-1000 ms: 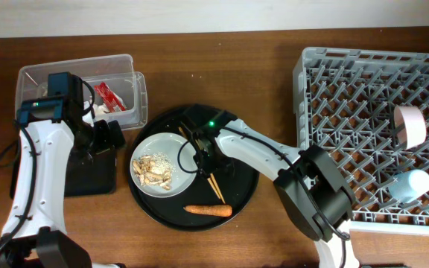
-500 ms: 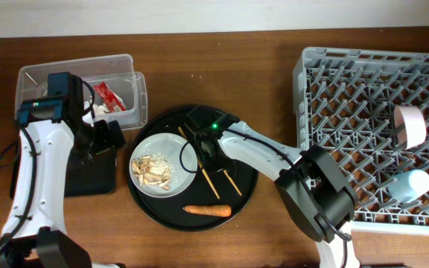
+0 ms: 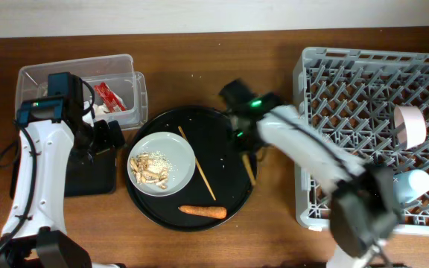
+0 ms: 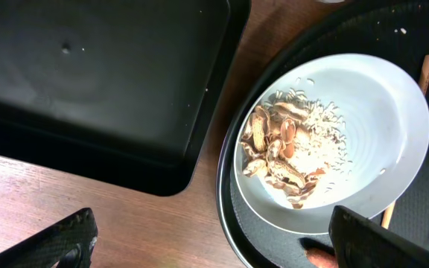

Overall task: Sort waste into correct bins and load items into the dishwasher rack
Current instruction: 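Place the chopstick into the dish rack with the right gripper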

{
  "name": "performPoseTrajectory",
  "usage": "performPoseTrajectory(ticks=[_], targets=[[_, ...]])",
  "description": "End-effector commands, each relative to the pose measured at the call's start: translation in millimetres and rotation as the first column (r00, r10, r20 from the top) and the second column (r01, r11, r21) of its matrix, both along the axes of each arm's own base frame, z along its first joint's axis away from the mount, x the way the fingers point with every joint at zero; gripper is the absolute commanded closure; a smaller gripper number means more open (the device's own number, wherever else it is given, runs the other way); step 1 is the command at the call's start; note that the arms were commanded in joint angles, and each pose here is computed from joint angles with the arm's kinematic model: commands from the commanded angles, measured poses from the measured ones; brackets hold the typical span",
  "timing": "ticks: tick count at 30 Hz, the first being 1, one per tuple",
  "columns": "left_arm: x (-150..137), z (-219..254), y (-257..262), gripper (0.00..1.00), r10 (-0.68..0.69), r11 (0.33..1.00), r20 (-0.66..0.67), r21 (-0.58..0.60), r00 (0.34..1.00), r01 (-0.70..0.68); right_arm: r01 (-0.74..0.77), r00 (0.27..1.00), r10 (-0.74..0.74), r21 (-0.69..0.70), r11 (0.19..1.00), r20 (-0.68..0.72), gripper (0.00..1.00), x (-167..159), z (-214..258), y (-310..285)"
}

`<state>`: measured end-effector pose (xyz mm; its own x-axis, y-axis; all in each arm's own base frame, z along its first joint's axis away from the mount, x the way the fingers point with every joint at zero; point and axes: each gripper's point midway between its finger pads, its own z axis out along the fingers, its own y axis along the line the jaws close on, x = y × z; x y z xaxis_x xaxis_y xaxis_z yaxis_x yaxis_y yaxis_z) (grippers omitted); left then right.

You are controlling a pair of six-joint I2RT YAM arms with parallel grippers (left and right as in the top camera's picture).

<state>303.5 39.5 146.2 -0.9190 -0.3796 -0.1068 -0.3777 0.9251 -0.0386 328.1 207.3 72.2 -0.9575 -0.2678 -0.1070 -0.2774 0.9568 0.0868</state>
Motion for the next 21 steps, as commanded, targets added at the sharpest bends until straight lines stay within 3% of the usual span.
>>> performPoseTrajectory(ticks=[1,5,9,17,19,21], targets=[[2.5,9.0,3.0,0.01,0.016,1.0,0.03,0.009,0.999,-0.016,0.099,0.976,-0.111,0.074,0.992,0.186,0.96,14.0,98.5,-60.9],[2.4,9.0,2.9,0.01,0.016,1.0,0.03,0.009,0.999,-0.016,0.309,0.944,-0.306,-0.002,0.951,0.124,0.96,4.4,103.8,-161.6],[2.4,9.0,2.9,0.01,0.016,1.0,0.03,0.009,0.999,-0.016,0.427,0.904,-0.425,-0.039,0.904,0.044,0.96,-8.3,70.3,-204.5],[2.1,9.0,2.9,0.01,0.016,1.0,0.029,0.009,0.999,-0.016,0.396,0.918,-0.397,-0.038,0.917,-0.017,0.94,-25.9,9.2,-201.2],[1.9,8.9,2.8,0.01,0.016,1.0,0.028,0.009,0.999,-0.016,0.397,0.918,-0.397,-0.032,0.917,-0.003,0.83,-22.0,9.3,-201.1],[1.3,8.8,2.8,0.01,0.016,1.0,0.025,0.009,1.0,-0.016,0.397,0.918,-0.397,-0.031,0.917,-0.003,0.8,-22.2,9.7,-201.1]])
